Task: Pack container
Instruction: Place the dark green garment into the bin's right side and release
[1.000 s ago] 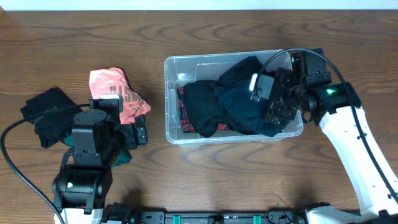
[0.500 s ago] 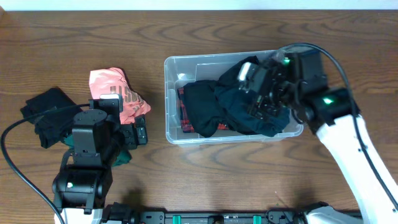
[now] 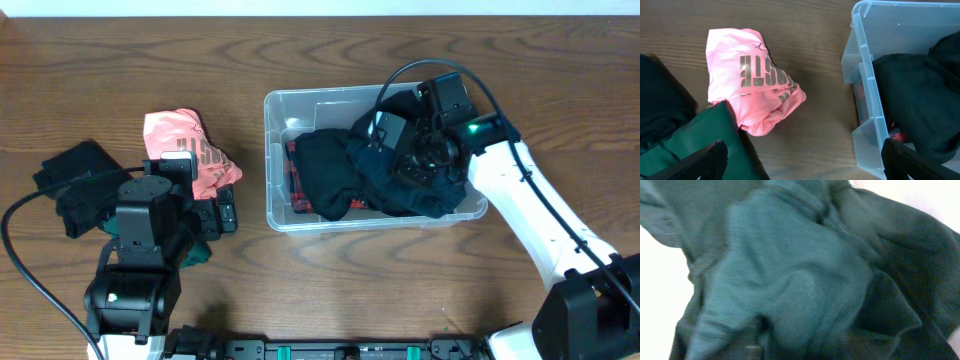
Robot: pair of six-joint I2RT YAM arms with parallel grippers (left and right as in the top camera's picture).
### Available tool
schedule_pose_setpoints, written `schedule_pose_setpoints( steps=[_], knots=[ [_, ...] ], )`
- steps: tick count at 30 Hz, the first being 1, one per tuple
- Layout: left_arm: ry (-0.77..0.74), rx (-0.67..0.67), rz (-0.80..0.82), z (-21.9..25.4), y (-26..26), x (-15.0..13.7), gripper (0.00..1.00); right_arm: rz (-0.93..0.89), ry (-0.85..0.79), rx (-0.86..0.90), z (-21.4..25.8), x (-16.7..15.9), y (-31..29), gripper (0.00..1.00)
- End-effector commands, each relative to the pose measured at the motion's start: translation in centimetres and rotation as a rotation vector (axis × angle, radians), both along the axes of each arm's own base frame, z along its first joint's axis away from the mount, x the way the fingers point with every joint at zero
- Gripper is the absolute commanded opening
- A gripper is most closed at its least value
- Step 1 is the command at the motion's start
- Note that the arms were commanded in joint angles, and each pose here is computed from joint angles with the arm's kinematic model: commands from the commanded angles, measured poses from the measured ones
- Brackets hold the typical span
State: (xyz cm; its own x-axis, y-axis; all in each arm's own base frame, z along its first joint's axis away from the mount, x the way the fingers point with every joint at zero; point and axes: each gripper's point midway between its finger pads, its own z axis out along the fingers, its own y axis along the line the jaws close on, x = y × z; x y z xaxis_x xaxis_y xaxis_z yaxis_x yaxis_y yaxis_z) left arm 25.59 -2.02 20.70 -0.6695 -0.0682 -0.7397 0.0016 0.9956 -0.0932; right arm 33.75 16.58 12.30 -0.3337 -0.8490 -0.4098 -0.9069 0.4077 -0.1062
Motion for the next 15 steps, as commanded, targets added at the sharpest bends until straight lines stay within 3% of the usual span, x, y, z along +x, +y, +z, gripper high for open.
schedule_pose_setpoints(
  steps=[1, 8, 15],
  knots=[
    [-0.022, -0.007, 0.007, 1.0, 0.1, 0.2, 0.98, 0.096, -0.021, -0.022, 0.5, -1.0, 0.9, 0.09],
    [-0.023, -0.007, 0.007, 1.0, 0.1, 0.2, 0.98, 0.177, -0.079, -0.011, 3.0, -2.4, 1.3, 0.01],
    [-0.023, -0.007, 0.007, 1.0, 0.1, 0.2, 0.98, 0.452, -0.318, 0.012, 8.7, -4.6, 2.5, 0.01]
  ],
)
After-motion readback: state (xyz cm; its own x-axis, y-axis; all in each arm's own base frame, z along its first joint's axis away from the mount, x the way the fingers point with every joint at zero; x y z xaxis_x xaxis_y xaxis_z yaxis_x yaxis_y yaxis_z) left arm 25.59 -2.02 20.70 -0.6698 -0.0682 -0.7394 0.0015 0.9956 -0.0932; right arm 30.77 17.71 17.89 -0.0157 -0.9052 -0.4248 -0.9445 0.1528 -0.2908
